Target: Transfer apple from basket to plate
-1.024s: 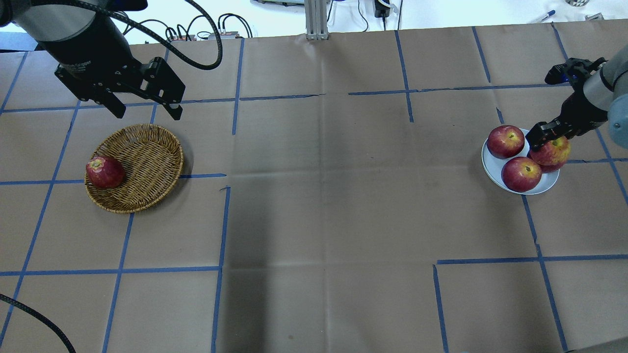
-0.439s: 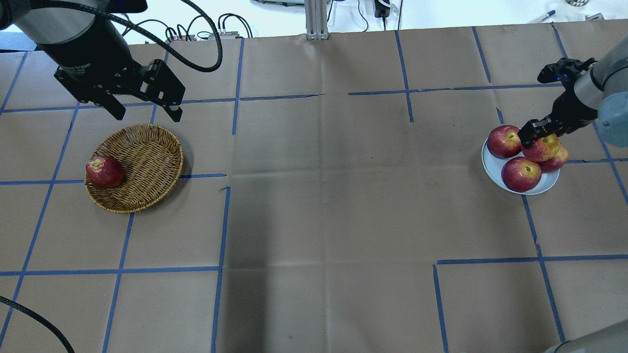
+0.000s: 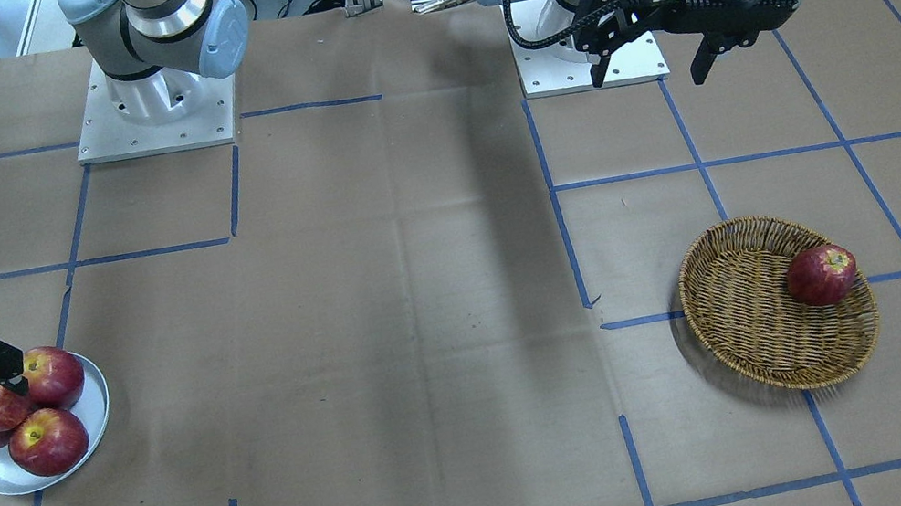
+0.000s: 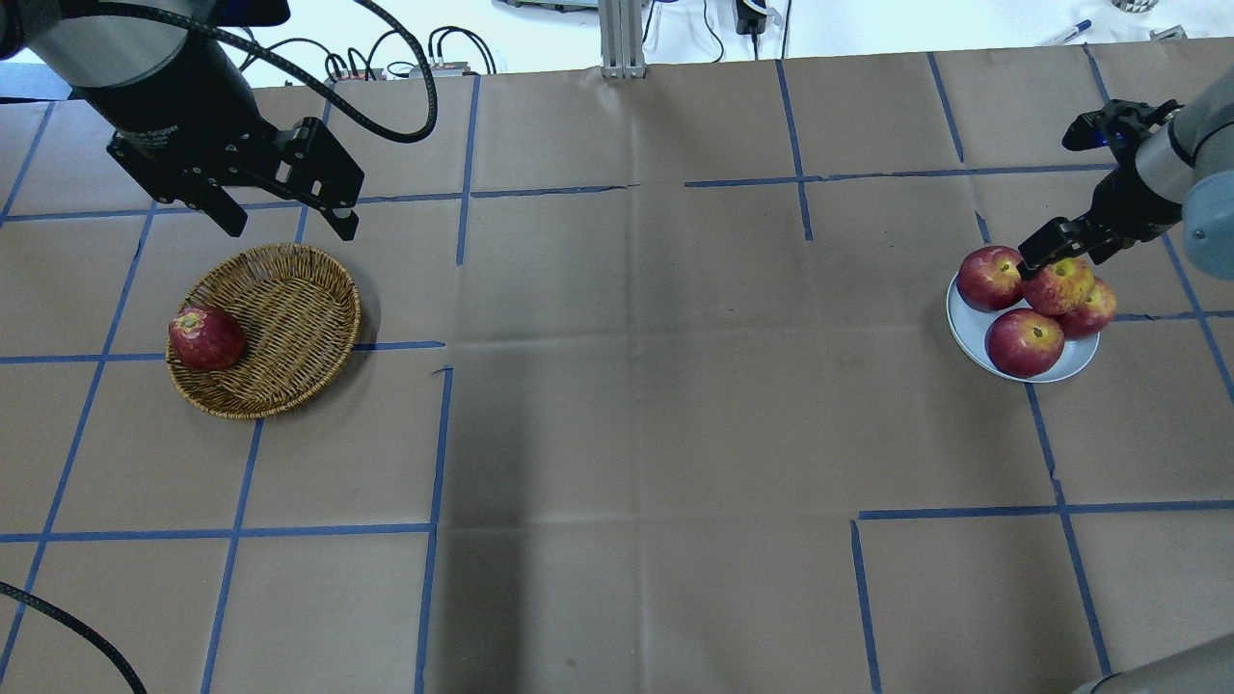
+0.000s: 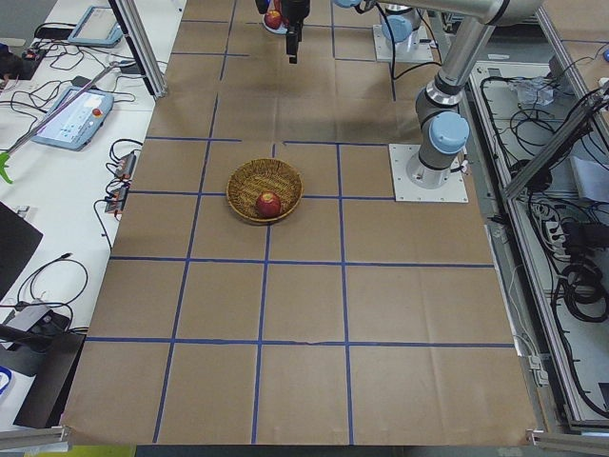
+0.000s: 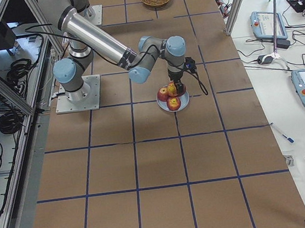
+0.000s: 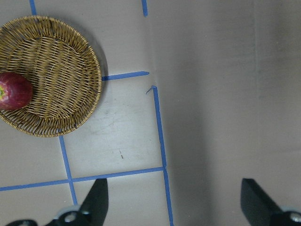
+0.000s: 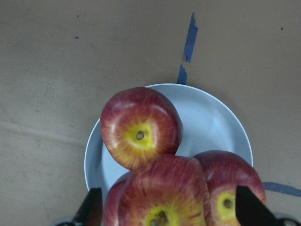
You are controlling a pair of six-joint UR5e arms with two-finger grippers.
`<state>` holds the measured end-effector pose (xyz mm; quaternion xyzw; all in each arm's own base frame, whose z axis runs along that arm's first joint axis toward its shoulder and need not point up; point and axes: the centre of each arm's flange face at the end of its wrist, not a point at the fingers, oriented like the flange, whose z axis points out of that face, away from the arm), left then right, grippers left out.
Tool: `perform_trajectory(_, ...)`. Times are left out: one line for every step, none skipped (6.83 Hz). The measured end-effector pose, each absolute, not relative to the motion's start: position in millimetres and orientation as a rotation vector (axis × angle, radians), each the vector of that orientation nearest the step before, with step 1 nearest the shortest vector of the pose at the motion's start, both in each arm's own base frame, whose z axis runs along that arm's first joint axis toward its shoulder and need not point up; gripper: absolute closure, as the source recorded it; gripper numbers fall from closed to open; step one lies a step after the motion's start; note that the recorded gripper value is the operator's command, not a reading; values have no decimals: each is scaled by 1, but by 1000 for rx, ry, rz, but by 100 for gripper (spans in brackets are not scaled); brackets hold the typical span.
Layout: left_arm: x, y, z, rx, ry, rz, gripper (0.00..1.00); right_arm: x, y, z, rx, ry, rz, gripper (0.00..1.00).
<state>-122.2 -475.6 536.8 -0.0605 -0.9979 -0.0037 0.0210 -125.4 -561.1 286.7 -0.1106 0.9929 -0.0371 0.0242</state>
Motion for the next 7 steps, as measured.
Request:
perform_trajectory(-122,-476,537,-187,-3094,-12,1,-123,-566,296,-354,3079,-133,0)
perform_trajectory(-122,-476,537,-187,-3094,-13,1,-107,-569,310,-384,3085,-153,0)
perform_trajectory(-122,-475,537,-187,-3094,-13,1,-82,-568,336,-402,3091,-168,0)
perform_trajectory(-122,-475,537,-188,-3094,-13,1,-56,-562,369,-387,3093,-162,0)
perform_trajectory(-122,-475,537,-188,-3094,-14,1,-28,-553,399,-335,3097,-136,0)
perform_trajectory(-122,-475,537,-188,-3094,-14,1,7,-540,424,-248,3112,-110,0)
perform_trajectory(-122,-475,537,-188,-3094,-14,1,48,-524,442,-182,3139,-91,0)
